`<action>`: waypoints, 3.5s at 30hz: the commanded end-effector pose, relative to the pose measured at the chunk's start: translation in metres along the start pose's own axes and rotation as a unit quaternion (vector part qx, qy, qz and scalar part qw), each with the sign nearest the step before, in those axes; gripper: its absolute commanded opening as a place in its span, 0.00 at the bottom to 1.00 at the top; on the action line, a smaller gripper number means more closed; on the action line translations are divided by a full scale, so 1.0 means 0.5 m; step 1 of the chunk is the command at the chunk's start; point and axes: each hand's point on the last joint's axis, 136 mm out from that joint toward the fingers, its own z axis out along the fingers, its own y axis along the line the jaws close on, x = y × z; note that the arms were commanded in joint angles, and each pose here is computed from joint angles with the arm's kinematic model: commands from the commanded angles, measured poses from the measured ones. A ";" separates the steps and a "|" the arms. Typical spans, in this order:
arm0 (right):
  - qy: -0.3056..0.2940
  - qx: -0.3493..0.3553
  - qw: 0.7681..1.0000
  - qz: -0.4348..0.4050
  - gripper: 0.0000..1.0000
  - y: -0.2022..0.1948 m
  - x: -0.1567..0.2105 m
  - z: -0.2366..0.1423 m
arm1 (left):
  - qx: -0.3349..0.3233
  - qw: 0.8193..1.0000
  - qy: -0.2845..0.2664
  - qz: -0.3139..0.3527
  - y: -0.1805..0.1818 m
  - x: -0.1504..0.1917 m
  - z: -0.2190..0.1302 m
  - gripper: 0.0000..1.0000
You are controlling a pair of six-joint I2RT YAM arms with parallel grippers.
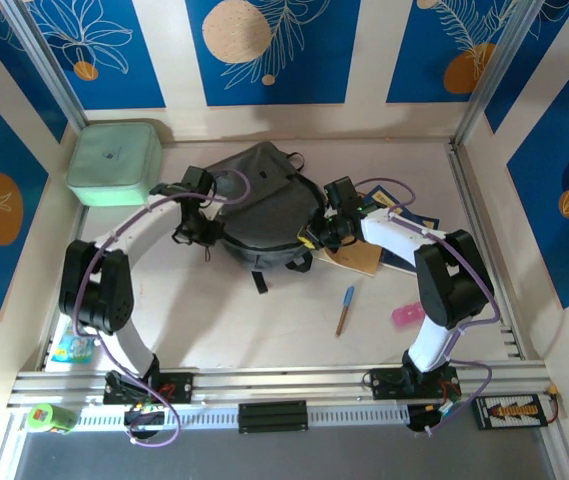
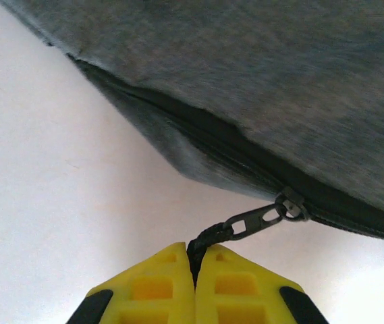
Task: Pack the student bag
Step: Unzip the student bag at the center of the table, then move the book to the book.
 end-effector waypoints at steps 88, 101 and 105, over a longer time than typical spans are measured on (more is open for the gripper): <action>-0.097 0.175 0.978 -0.055 0.55 -0.327 -0.389 -0.211 | 0.336 0.920 -0.144 -0.144 -0.388 -0.217 -0.147 0.93; -0.053 0.174 0.983 -0.037 0.37 -0.334 -0.279 -0.155 | 0.249 0.958 -0.035 -0.136 -0.554 -0.234 0.024 0.49; -0.046 0.171 0.984 -0.026 0.32 -0.340 -0.249 -0.151 | 0.210 0.969 -0.031 -0.130 -0.568 -0.230 0.067 0.42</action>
